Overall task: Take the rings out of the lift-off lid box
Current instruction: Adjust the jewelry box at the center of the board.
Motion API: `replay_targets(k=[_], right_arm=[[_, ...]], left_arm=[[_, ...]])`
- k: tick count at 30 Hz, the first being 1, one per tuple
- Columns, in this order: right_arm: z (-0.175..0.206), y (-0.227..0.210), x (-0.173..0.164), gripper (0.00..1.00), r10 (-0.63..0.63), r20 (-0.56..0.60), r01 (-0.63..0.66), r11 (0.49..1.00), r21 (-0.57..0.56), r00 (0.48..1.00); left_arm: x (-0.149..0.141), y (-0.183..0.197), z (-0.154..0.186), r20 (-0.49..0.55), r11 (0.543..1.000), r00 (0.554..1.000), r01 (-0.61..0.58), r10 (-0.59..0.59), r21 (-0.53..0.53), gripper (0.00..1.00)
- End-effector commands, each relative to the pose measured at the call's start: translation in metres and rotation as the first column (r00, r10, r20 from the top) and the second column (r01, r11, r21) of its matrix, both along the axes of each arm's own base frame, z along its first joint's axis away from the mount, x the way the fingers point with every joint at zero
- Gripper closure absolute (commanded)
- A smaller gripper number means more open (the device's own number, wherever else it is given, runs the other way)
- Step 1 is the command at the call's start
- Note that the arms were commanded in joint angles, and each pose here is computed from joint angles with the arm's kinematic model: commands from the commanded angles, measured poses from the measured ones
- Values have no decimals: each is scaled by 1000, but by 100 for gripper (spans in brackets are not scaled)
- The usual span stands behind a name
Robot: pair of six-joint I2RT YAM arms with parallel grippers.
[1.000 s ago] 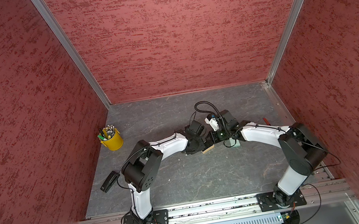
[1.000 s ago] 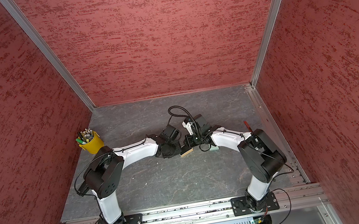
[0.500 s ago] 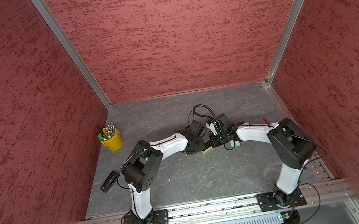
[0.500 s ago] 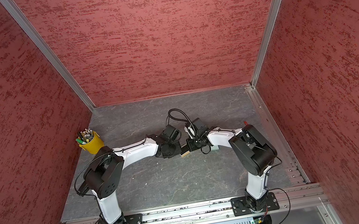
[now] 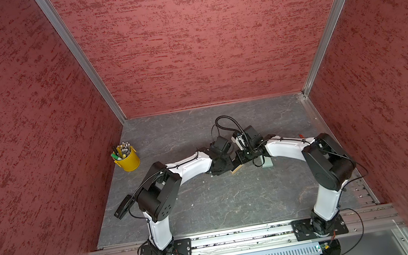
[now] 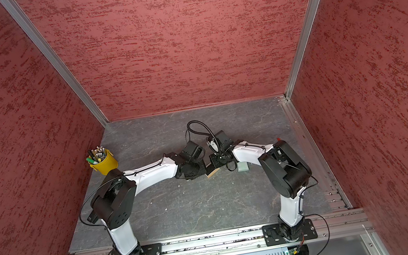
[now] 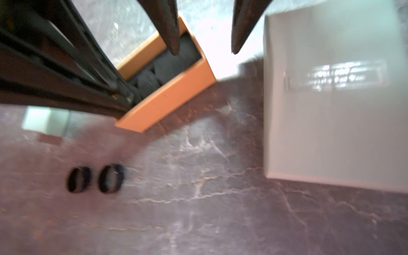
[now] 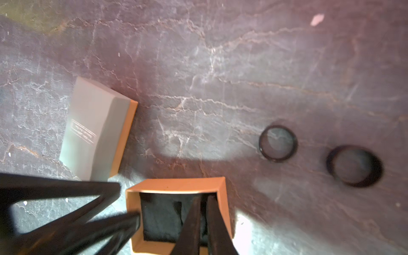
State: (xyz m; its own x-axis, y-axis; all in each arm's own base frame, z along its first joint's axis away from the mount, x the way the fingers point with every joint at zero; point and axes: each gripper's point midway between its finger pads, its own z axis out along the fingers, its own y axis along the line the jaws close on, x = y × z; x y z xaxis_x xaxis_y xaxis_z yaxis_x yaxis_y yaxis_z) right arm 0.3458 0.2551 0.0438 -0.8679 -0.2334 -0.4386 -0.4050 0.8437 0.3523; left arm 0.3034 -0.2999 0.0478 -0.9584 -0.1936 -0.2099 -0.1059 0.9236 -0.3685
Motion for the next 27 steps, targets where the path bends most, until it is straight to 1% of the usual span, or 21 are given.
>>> replay_targets(k=[1,3,5,7,9,11,12,15,16,19,21,23,27], right_arm=[[16,3,1,85,25,25,-25,1000,2,999],[27,4,1,84,24,39,-24,1000,15,999],[39,2,2,83,12,60,-14,1000,24,998],[50,0,1,81,-1,78,-1,999,33,997],[58,-6,-1,79,-25,90,23,999,28,996],[62,-16,-2,72,-58,104,58,998,5,993],[65,-24,-2,65,-85,118,87,996,-11,989],[71,-49,-2,51,-156,136,163,986,-46,978],[72,-61,-1,43,-190,144,201,978,-62,971],[70,-93,0,26,-280,161,300,948,-111,946],[65,-111,0,22,-326,153,346,929,-131,933],[54,-126,-2,21,-357,134,376,912,-163,924],[32,-135,-6,19,-373,82,382,905,-187,924]], left_arm=[[-10,6,14,-6,1000,1000,18,-18,-14,49],[-12,14,18,-4,1000,1000,16,-16,-7,47],[-7,22,21,6,1000,1000,9,-9,-4,46],[2,27,22,14,1000,1000,16,-16,-22,46],[13,27,22,15,999,1000,28,-28,-40,50],[23,23,22,21,998,998,57,-56,-41,53],[28,20,22,26,997,997,71,-70,-41,55],[39,13,17,25,995,995,94,-93,-38,60],[40,9,15,19,993,994,105,-104,-45,61],[43,1,9,9,991,993,120,-119,-56,64],[42,-3,4,3,990,992,128,-128,-62,65],[37,-7,1,-5,990,991,130,-130,-60,66],[21,-14,-5,-28,989,991,131,-133,-70,66]])
